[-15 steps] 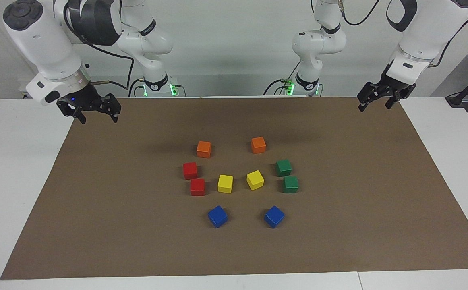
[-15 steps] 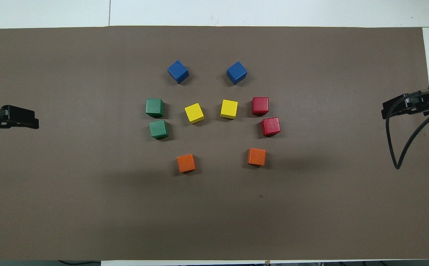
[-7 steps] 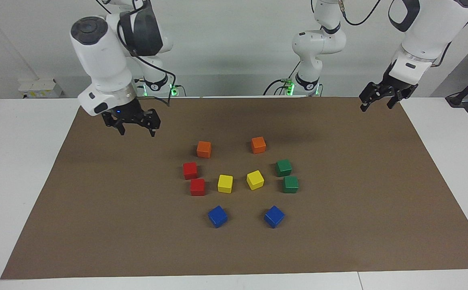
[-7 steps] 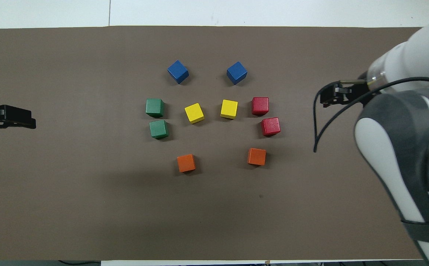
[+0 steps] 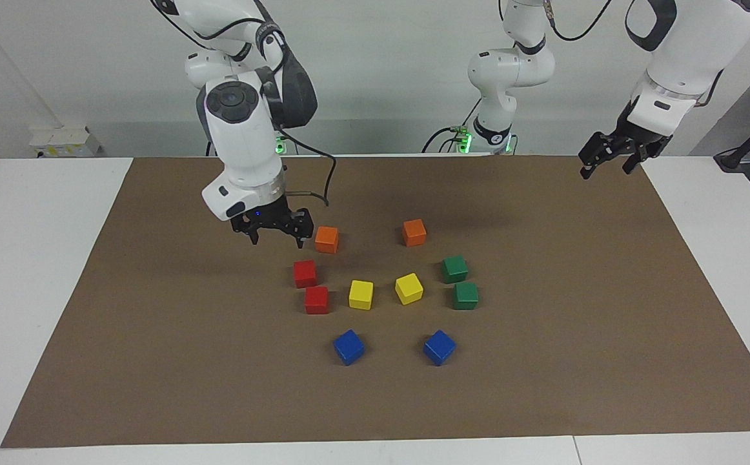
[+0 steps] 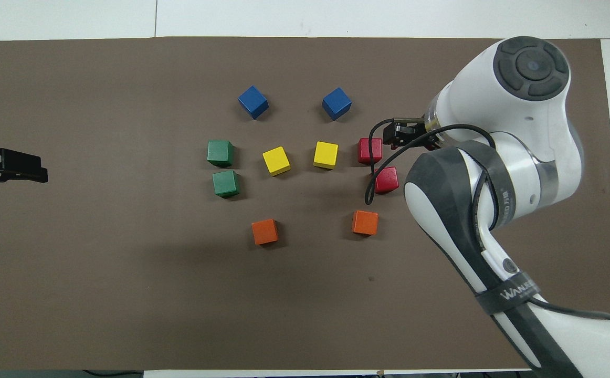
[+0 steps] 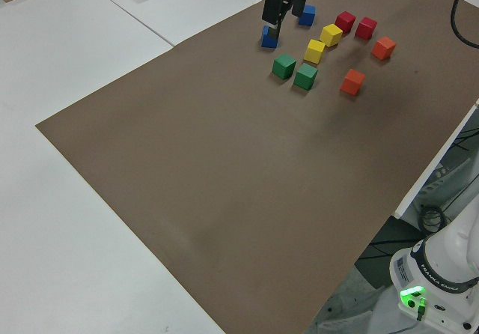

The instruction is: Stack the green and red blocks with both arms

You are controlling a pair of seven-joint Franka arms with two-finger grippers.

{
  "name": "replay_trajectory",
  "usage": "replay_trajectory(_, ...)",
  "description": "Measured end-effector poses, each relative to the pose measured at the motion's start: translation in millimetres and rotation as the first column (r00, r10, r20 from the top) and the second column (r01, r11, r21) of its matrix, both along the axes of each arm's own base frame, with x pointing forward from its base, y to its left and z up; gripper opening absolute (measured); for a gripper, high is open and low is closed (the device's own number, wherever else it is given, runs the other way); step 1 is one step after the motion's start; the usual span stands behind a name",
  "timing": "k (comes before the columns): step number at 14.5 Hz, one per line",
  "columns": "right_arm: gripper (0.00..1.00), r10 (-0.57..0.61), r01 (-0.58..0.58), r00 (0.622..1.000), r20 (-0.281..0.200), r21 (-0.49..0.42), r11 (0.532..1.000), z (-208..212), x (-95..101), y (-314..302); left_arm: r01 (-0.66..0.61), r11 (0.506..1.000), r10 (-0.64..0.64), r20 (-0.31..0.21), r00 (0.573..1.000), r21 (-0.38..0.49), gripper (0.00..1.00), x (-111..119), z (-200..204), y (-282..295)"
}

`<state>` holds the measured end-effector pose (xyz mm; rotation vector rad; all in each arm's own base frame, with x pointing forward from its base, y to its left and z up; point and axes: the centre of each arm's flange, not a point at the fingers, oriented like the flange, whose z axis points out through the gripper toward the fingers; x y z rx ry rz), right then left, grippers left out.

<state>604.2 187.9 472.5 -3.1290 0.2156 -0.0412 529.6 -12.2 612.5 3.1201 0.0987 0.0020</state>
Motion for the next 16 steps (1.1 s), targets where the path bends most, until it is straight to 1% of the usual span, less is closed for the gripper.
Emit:
replay_trajectory(2, 1.00, 0.007, -0.007, 1.000, 0.004, 0.002, 1.000, -17.4, -1.2, 4.0, -0.002, 1.000, 0.002, 0.015, 1.000, 0.000, 1.00, 1.6, 1.4, -0.2)
replay_trajectory(5, 1.00, 0.027, -0.027, 1.000, 0.008, 0.004, 1.000, -44.9, -7.2, 5.9, -0.005, 1.000, 0.005, 0.019, 1.000, 0.000, 1.00, 2.0, 1.6, -1.8)
replay_trajectory(7, 1.00, 0.080, -0.080, 0.997, -0.002, -0.001, 0.997, -59.4, -11.9, 5.2, 0.003, 1.000, -0.003, 0.024, 1.000, 0.000, 1.00, 2.6, 1.0, -6.5)
replay_trajectory(10, 1.00, 0.143, -0.143, 0.990, -0.008, -0.003, 0.990, -64.6, -15.8, 4.1, 0.053, 0.999, -0.052, 0.061, 0.997, -0.002, 1.00, 5.4, -1.3, -35.2)
replay_trajectory(13, 1.00, 0.170, -0.170, 0.985, -0.002, -0.003, 0.985, -67.9, -19.7, 11.4, 0.095, 0.995, -0.094, 0.083, 0.992, -0.007, 1.00, 4.8, -29.1, -84.0)
replay_trajectory(16, 1.00, 0.183, -0.183, 0.983, 0.007, -0.001, 0.983, -78.8, -24.8, 17.7, 0.110, 0.994, -0.108, 0.095, 0.990, -0.016, 1.00, -3.5, -68.5, -139.2)
